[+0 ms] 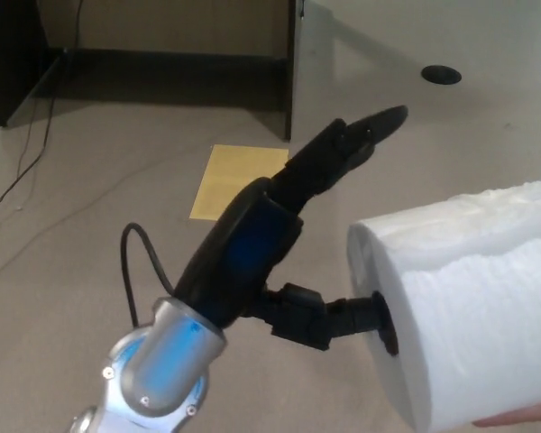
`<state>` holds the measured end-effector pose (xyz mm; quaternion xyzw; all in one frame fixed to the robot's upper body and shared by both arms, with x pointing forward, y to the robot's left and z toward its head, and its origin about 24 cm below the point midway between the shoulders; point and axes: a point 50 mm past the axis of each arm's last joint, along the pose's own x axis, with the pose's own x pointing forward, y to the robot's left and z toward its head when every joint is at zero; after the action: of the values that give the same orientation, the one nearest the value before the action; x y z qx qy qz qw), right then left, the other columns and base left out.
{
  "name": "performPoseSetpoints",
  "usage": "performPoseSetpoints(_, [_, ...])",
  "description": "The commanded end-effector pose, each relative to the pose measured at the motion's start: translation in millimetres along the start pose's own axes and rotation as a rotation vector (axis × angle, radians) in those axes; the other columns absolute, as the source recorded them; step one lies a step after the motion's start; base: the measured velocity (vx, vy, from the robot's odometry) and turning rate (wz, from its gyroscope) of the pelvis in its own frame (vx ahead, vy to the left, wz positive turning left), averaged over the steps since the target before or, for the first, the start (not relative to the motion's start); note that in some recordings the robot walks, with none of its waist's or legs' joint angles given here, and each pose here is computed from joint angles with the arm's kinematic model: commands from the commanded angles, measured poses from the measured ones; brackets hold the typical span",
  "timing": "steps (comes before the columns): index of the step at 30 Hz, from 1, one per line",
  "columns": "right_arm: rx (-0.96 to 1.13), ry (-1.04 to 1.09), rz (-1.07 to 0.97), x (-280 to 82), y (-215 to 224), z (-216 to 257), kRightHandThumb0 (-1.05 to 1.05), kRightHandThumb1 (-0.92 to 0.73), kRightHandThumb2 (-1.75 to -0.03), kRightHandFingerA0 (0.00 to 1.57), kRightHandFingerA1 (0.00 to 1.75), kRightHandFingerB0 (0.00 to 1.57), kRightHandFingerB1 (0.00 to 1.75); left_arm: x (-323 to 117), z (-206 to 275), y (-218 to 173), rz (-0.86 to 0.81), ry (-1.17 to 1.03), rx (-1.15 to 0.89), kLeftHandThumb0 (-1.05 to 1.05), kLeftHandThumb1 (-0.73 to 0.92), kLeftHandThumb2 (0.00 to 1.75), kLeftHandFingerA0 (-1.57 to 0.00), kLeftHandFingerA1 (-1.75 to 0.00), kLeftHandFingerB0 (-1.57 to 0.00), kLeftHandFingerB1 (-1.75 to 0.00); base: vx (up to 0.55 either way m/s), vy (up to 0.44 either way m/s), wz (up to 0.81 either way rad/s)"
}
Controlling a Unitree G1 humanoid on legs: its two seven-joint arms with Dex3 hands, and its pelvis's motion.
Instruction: A person is holding a toilet paper roll and the robot extends its left hand to grab the roll by inserting its thumb into the gap in the middle and brings its hand down by its side. Then it extends its arm again to hand the toilet paper roll back to the person.
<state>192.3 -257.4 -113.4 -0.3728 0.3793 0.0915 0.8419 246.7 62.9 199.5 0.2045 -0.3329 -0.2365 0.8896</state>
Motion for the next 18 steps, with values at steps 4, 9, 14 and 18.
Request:
performPoseSetpoints(4, [0.010,0.017,0.006,-2,1,-6,-0.33,-0.66,-0.60,0.72,0.60,0.57,0.44,-3,-4,-4,0.021,0.023,0.005,-0.44,0.36,0.58,-0.19,-0.37,-0.11,-0.30,0.00,0.000,0.00])
performPoseSetpoints(9, [0.032,0.006,0.008,1,4,3,-0.34,-0.66,-0.60,0.72,0.59,0.55,0.44,10,-1,-7,-0.005,0.040,0.037,-0.49,0.37,0.61,-0.21,-0.39,-0.11,-0.32,0.00,0.000,0.00])
performPoseSetpoints(14, [0.017,0.006,0.014,1,6,3,-0.31,-0.65,-0.59,0.73,0.63,0.55,0.43,20,-2,-23,-0.013,0.033,0.014,-0.44,0.36,0.59,-0.25,-0.39,-0.13,-0.31,0.00,0.000,0.00])
performPoseSetpoints(18, [0.020,0.018,0.020,0,7,1,-0.33,-0.66,-0.60,0.74,0.62,0.56,0.43,26,0,-37,-0.027,0.036,-0.003,-0.40,0.38,0.59,-0.34,-0.42,-0.17,-0.33,0.00,0.000,0.00])
